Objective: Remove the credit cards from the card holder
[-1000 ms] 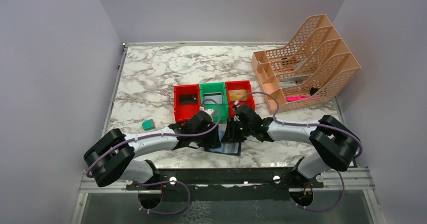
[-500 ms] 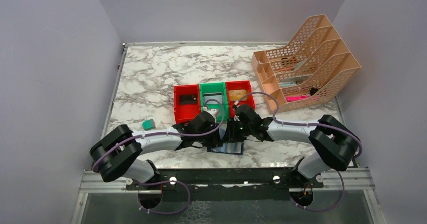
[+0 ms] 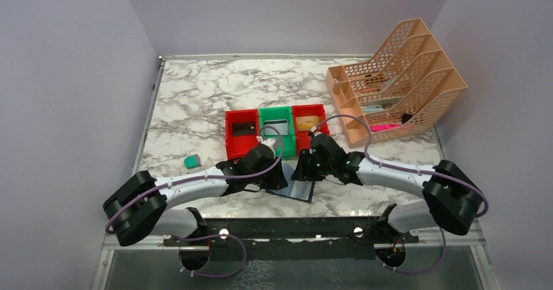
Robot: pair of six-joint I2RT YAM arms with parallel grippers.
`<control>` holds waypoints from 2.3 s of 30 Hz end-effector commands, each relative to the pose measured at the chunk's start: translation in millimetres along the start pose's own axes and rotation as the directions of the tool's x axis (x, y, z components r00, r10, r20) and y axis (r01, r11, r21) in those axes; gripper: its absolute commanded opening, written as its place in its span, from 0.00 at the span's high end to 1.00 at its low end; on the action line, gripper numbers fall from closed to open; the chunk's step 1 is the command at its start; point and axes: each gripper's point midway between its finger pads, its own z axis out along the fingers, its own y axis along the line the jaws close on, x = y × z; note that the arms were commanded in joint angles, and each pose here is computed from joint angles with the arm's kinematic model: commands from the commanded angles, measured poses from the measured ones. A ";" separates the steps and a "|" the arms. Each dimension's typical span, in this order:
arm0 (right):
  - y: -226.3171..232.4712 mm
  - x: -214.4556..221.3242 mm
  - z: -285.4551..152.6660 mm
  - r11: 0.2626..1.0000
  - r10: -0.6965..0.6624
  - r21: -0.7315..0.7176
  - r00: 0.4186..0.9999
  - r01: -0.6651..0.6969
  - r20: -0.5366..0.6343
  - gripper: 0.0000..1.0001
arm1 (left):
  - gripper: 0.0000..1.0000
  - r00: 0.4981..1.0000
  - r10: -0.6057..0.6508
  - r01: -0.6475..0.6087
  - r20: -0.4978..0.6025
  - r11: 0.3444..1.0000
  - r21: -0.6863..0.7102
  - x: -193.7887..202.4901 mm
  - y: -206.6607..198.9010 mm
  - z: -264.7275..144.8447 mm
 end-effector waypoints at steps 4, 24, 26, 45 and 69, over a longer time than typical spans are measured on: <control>-30.1 -34.9 -34.8 0.974 -0.056 0.226 0.983 0.015 0.177 0.51 | 0.50 0.994 -0.005 0.006 0.106 1.000 -0.009 -17.6 -5.9 -25.9; -73.7 -11.9 -19.9 0.932 -0.125 0.354 0.987 0.083 0.099 0.80 | 0.42 0.977 0.029 0.000 0.213 0.991 -0.134 -30.1 18.8 -63.7; -77.2 -22.8 -21.3 0.910 -0.180 0.394 0.978 0.127 0.101 0.80 | 0.42 0.977 0.030 -0.001 0.213 0.991 -0.136 -29.7 19.5 -64.2; -12.4 -114.0 -140.1 0.939 -0.322 0.288 0.772 0.188 0.548 0.32 | 0.01 0.847 0.274 -0.026 0.455 0.877 -0.480 -119.7 55.3 -156.7; -51.8 -172.9 -187.3 0.929 -0.228 0.368 0.740 -0.029 0.633 0.12 | 0.01 0.749 0.182 0.313 0.637 0.750 -0.583 -166.6 115.3 -255.8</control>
